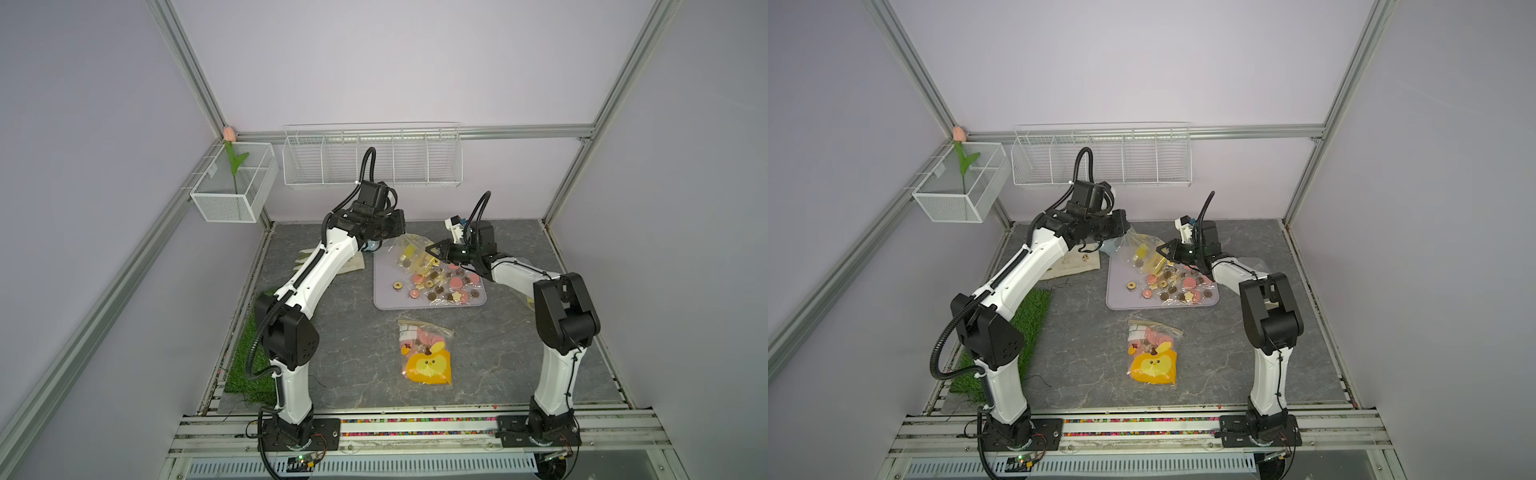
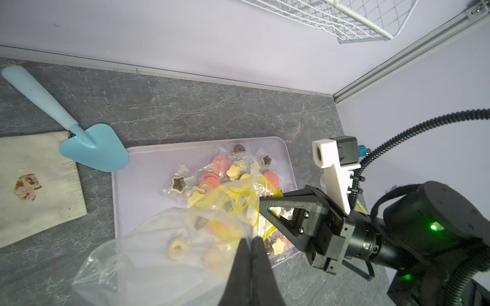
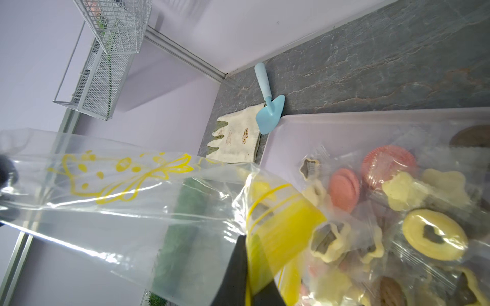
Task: Pour cookies out of the ziploc bag
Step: 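Pour the cookies out of the ziploc bag onto the tray, then place the ziploc bag at the center of the board.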
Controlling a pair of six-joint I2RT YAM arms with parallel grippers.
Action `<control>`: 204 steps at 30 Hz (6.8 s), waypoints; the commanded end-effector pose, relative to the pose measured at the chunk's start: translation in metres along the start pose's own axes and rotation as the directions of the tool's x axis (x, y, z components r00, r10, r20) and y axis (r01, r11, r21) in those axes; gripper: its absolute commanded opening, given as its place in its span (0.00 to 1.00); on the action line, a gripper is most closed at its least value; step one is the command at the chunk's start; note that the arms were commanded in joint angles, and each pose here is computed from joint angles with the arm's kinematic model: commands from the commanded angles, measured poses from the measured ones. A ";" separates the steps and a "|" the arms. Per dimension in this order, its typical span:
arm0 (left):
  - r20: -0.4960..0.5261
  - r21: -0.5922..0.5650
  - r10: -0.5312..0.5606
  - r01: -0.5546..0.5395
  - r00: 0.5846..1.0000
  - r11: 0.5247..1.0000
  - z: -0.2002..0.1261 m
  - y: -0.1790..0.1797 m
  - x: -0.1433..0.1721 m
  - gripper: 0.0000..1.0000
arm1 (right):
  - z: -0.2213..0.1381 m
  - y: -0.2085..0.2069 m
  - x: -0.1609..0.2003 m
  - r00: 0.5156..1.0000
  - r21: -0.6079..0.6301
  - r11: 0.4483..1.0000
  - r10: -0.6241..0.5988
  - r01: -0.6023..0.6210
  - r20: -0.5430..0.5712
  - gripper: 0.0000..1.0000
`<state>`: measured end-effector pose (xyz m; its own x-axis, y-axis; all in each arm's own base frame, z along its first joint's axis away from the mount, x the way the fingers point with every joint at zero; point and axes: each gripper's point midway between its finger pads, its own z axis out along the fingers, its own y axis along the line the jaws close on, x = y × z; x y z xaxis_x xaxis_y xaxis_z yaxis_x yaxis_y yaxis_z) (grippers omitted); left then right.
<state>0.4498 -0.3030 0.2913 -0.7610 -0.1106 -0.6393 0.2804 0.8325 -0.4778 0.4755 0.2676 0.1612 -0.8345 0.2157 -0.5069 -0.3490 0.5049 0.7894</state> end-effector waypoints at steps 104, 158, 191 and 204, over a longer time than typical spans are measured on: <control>-0.020 0.167 0.106 -0.101 0.994 0.981 0.002 -0.102 0.012 0.00 | -0.036 -0.044 0.026 0.999 0.340 0.940 -0.038 0.032 0.009 0.71; 0.006 0.519 -0.089 0.073 0.996 0.852 -0.102 -0.118 0.028 0.00 | -0.153 0.120 0.049 0.935 -0.177 0.943 -0.230 0.283 0.270 0.22; -0.075 0.328 -0.045 0.067 0.996 0.942 -0.072 -0.032 0.105 0.84 | -0.300 -0.040 0.095 0.907 0.598 0.757 -0.018 -0.262 0.420 0.10; -0.148 0.247 -0.066 0.102 0.987 0.964 -0.055 0.013 0.161 0.91 | -0.319 -0.086 0.112 0.875 0.621 0.653 0.142 -0.434 0.462 0.43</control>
<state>0.2973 -0.2840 0.2070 -0.8830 -0.0683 -0.4644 0.3076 0.6631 -0.6824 0.2839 -0.0178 0.1503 -0.5698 0.6486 -0.5046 0.3921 0.7543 0.5266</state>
